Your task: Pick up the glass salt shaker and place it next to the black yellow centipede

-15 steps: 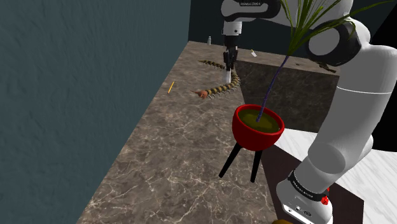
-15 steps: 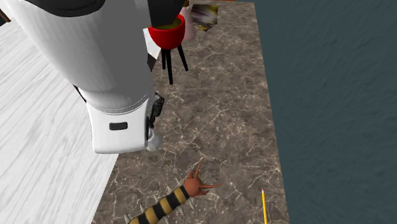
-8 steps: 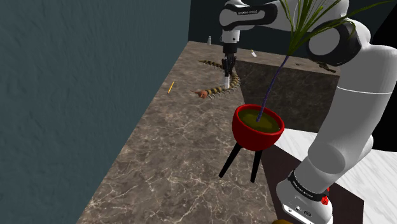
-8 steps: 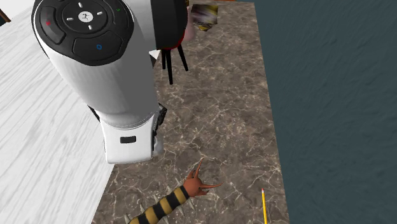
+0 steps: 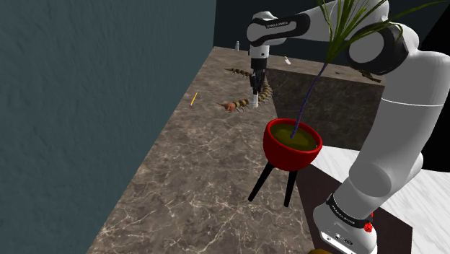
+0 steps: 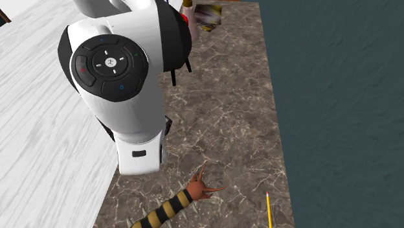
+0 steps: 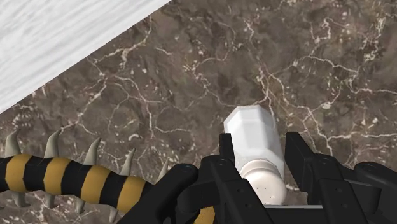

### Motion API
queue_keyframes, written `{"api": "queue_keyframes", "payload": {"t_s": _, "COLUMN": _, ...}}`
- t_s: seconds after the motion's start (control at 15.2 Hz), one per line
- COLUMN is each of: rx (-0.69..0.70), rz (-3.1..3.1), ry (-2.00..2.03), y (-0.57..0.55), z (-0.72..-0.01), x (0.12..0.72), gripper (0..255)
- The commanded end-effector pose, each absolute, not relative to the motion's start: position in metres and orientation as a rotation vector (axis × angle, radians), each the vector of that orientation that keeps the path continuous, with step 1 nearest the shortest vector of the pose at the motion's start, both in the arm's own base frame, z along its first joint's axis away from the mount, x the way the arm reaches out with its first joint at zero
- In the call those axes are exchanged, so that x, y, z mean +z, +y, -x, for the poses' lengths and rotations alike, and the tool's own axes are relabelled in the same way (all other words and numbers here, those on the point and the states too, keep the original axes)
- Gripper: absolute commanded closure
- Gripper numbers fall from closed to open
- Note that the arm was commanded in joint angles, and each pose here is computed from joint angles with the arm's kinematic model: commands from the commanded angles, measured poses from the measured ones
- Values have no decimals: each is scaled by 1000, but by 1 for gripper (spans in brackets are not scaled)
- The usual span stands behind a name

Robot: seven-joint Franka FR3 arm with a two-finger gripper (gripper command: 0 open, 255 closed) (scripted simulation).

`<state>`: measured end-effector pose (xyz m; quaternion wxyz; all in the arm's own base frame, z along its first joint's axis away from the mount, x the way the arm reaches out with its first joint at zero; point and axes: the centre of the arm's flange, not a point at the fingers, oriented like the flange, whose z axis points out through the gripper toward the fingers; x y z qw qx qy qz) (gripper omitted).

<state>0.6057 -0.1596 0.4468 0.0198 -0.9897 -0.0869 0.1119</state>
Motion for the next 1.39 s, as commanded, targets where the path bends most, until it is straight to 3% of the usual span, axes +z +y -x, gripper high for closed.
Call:
{"api": "queue_keyframes", "payload": {"t_s": 0.0, "rx": 346, "rz": 3071, "ry": -270, "y": -160, "z": -605, "x": 436, "gripper": 255}}
{"api": "queue_keyframes", "payload": {"t_s": 0.86, "rx": 346, "rz": 3071, "ry": -270, "y": -160, "z": -605, "x": 366, "gripper": 255}}
{"api": "queue_keyframes", "payload": {"t_s": 1.32, "rx": 346, "rz": 3071, "ry": -270, "y": -160, "z": -605, "x": 366, "gripper": 255}}
